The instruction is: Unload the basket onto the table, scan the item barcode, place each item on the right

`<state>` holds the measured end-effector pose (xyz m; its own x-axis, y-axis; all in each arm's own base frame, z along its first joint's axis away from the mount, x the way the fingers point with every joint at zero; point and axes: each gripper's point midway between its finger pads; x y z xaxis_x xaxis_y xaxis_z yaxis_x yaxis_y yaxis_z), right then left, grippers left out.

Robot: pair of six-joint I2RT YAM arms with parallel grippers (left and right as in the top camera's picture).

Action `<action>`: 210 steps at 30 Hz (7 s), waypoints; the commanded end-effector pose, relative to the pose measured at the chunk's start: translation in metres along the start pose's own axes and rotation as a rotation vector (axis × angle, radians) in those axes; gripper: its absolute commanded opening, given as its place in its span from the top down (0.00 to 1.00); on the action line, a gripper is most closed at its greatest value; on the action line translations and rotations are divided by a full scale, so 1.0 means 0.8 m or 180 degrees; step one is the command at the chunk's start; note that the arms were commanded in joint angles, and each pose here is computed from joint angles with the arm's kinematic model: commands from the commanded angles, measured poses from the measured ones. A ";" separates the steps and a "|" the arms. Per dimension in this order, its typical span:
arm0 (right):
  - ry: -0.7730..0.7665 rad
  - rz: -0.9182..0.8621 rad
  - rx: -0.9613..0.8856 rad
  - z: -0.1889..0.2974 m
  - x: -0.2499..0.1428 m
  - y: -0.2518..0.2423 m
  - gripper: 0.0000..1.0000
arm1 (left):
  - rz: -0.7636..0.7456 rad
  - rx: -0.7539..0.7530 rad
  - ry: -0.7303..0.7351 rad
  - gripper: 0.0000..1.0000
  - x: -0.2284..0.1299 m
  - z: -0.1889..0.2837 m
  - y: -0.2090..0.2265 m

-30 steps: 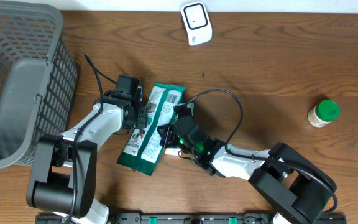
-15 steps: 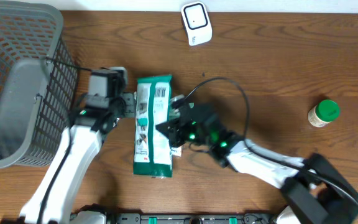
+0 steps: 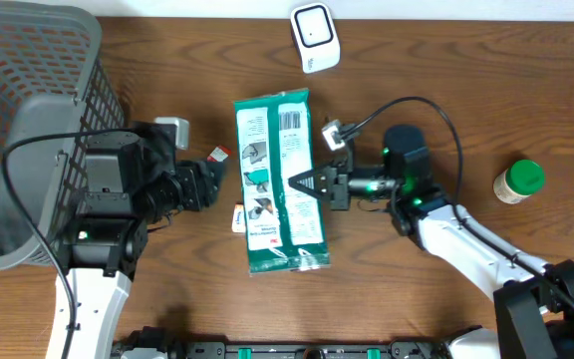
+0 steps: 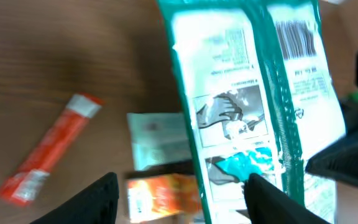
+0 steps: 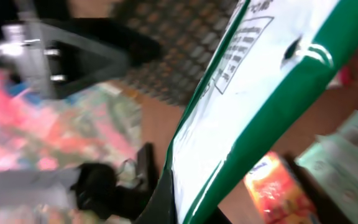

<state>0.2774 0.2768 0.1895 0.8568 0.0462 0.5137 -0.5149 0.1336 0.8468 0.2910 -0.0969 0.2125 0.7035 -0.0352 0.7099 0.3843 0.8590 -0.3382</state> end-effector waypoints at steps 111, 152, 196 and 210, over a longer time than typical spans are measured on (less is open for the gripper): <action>0.0176 -0.1567 -0.2977 0.117 -0.120 -0.178 0.01 | -0.3445 0.2326 0.0807 0.93 0.239 -0.292 0.093; 0.0118 -0.1500 -0.2950 0.115 -0.112 -0.178 0.01 | -0.3808 0.2448 0.0506 0.93 0.217 -0.404 0.123; -0.0201 -0.0663 -0.0468 0.120 -0.021 -0.027 0.34 | -0.0982 -0.0995 0.0960 0.92 0.127 -0.025 -0.192; 0.0011 -0.0036 0.0491 0.119 -0.017 0.048 0.28 | -0.0967 -0.1526 0.1016 0.92 0.118 -0.033 -0.232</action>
<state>0.2537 0.1799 0.2127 0.8897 0.0049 0.4565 -0.4561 0.0569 0.8881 0.3056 -0.2664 0.3280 0.6257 -0.4545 0.6340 0.7693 0.4943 -0.4049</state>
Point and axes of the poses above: each gripper's point midway between its finger pads, its own z axis back along the fingers, its own y axis along the line the jaws close on, x = y × z, and after that the axes turned 9 degrees about -z, right-handed
